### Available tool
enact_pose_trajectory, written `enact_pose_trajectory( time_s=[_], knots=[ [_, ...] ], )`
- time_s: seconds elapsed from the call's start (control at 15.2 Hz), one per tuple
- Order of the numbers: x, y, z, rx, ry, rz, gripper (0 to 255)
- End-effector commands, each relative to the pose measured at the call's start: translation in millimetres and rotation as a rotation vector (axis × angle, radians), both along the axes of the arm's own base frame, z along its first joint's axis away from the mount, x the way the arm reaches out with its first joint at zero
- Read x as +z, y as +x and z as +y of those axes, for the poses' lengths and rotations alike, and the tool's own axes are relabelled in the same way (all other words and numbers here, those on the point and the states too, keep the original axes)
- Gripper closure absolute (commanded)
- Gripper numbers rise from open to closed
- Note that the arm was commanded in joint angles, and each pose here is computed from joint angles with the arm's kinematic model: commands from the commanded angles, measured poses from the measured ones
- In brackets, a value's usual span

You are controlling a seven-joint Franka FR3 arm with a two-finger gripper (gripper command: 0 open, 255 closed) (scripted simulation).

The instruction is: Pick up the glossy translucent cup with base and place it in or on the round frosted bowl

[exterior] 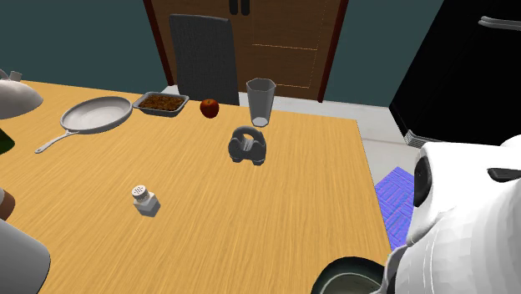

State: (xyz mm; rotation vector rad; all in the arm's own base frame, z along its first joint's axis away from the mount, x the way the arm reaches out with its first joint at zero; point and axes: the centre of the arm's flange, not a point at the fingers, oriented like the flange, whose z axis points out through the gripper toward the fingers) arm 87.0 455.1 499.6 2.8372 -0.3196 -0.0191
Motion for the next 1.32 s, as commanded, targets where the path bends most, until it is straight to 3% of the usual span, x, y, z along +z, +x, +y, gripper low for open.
enact_pose_trajectory(
  time_s=[0.0,0.26,0.79,0.86,1.19,1.25],
  knots=[
    [-11,-1,1,0.0,0.0,0.0,255],
    [-32,-1,1,0.0,0.0,0.0,255],
    [-33,-1,1,0.0,0.0,0.0,255],
    [-33,-1,1,0.0,0.0,0.0,0],
    [-33,-1,1,0.0,0.0,0.0,0],
    [-20,0,4,0.0,0.0,0.0,0]
  ],
)
